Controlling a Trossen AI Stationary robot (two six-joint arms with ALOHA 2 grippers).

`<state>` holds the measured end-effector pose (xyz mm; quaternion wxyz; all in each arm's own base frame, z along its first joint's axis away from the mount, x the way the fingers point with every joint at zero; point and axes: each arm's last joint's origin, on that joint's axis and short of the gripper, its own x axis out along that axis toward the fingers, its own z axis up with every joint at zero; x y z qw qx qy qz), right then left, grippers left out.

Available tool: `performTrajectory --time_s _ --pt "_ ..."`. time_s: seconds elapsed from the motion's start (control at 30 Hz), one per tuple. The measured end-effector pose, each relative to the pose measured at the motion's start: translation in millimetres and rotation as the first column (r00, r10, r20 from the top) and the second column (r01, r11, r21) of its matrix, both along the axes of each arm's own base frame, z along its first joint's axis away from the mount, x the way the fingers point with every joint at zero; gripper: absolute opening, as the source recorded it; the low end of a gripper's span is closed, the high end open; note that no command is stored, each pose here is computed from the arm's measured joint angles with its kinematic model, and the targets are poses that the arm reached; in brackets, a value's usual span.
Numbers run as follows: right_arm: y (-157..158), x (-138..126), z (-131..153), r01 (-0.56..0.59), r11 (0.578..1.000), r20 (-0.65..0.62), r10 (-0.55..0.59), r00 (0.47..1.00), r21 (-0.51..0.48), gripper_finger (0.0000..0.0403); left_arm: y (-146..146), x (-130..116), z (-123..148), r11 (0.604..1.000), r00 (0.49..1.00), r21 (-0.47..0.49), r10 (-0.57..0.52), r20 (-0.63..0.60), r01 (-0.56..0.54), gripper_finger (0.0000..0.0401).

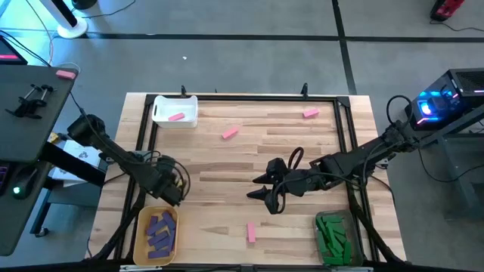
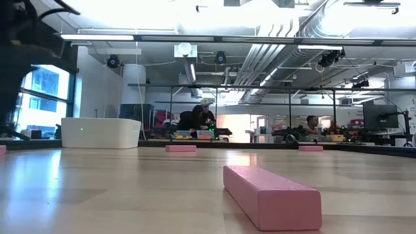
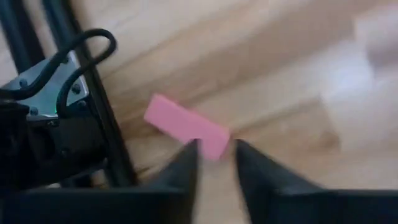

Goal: Sort blocks
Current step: Put the pink wooden block into the white bin

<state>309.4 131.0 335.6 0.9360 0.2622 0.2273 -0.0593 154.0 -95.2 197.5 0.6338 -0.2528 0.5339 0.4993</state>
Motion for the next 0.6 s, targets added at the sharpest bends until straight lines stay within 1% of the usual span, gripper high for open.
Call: performTrajectory --time_s 0.03,0.07,0.1,0.2,0.3,0.37,0.47,0.53,0.6 --pt "0 0 0 0.0 1.0 0.0 0.0 1.0 0.001 0.0201 0 0 1 0.999 0.999 -0.031 -0.042 -0.026 0.041 0.0051" --pt "0 0 0 0.001 1.0 0.0 -0.001 1.0 0.001 0.0201 1 0 1 0.996 0.996 -0.058 -0.069 -0.055 0.066 0.0026" --pt "0 0 0 0.001 1.0 0.0 -0.001 1.0 0.001 0.0201 3 -1 1 0.993 0.992 -0.076 -0.095 -0.086 0.089 0.0018" --pt "0 0 0 0.002 1.0 0.0 -0.002 1.0 0.003 0.0201 8 1 -2 0.977 0.963 -0.141 -0.187 -0.192 0.162 0.0006" --pt "0 0 0 0.002 1.0 0.002 -0.002 1.0 0.004 0.0201 16 8 -12 0.961 0.959 -0.195 -0.228 -0.169 0.195 0.0002" --pt "0 0 0 0.005 1.0 0.005 -0.005 1.0 0.012 0.0201 24 10 -22 0.959 0.958 -0.207 -0.229 -0.171 0.192 0.0001" --pt "0 0 0 0.017 0.999 0.005 -0.017 1.0 0.036 0.0201 36 8 -30 0.962 0.952 -0.219 -0.213 -0.221 0.164 0.0" --pt "0 0 0 0.025 0.998 0.004 -0.025 1.0 0.05 0.0201 39 6 -32 0.961 0.945 -0.23 -0.212 -0.25 0.155 0.0" --pt "1 0 0 0.023 0.998 0.004 -0.023 1.0 0.052 0.0201 40 6 -32 0.959 0.944 -0.235 -0.215 -0.249 0.156 0.0"
